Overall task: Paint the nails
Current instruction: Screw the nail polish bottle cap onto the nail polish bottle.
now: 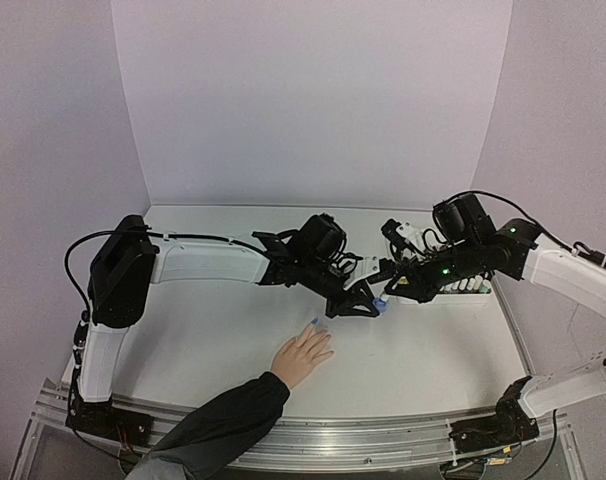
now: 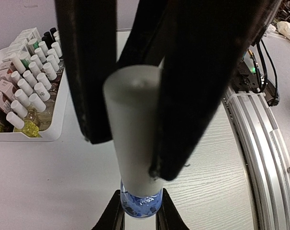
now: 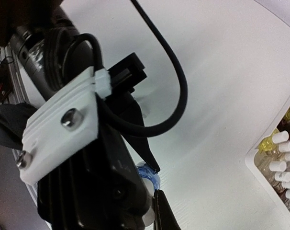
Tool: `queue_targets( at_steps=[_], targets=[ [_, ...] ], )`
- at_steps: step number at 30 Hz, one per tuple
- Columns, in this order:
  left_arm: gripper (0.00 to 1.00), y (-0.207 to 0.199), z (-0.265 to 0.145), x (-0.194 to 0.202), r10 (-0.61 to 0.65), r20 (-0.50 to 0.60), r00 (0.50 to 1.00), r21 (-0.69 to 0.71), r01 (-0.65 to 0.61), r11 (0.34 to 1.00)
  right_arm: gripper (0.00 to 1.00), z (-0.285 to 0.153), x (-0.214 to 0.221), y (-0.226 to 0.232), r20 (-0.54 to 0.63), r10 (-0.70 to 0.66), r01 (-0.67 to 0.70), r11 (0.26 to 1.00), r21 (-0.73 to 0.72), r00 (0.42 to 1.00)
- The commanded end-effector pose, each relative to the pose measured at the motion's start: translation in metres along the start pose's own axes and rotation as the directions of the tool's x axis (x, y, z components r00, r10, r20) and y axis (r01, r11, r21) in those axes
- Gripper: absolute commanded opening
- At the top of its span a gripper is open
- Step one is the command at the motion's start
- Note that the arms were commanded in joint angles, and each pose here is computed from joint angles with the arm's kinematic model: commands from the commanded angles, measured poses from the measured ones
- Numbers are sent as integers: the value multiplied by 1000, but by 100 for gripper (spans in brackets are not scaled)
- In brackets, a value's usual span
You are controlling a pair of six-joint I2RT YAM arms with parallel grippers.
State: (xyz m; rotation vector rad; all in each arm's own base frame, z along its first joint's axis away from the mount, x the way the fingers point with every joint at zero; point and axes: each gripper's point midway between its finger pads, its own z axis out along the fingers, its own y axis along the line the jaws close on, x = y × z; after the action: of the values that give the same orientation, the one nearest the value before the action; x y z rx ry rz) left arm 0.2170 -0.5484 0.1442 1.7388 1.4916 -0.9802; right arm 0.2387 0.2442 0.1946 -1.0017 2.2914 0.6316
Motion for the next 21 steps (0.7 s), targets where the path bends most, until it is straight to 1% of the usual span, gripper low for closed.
queue_targets(
  at_steps=[1,3,6,8,11,15,17,21],
  targets=[
    [0,33,-12,-55,101,130,986,-151,-81,985,1,-2,-6,-5,26,194,-195,978,72,981],
    [0,36,-12,-57,107,131,986,-167,-84,982,1,-4,-7,-12,47,265,-269,957,110,963],
    [0,38,-9,-56,104,126,987,-167,-82,983,1,5,-9,-14,43,407,-409,906,110,913],
    [0,39,-8,-54,105,121,987,-170,-83,982,2,9,-13,-15,45,462,-464,878,113,886],
    [0,40,-6,-51,111,109,988,-179,-90,980,3,9,-19,-17,68,504,-509,852,126,861],
    [0,40,-3,-47,114,93,989,-180,-96,979,4,11,-31,-14,71,545,-549,830,100,836],
    [0,41,-1,-45,116,83,990,-184,-99,978,5,13,-38,-14,70,586,-590,802,97,808],
    [0,46,-1,-43,118,71,991,-210,-101,973,5,18,-36,-15,62,678,-680,722,132,732]
  ],
)
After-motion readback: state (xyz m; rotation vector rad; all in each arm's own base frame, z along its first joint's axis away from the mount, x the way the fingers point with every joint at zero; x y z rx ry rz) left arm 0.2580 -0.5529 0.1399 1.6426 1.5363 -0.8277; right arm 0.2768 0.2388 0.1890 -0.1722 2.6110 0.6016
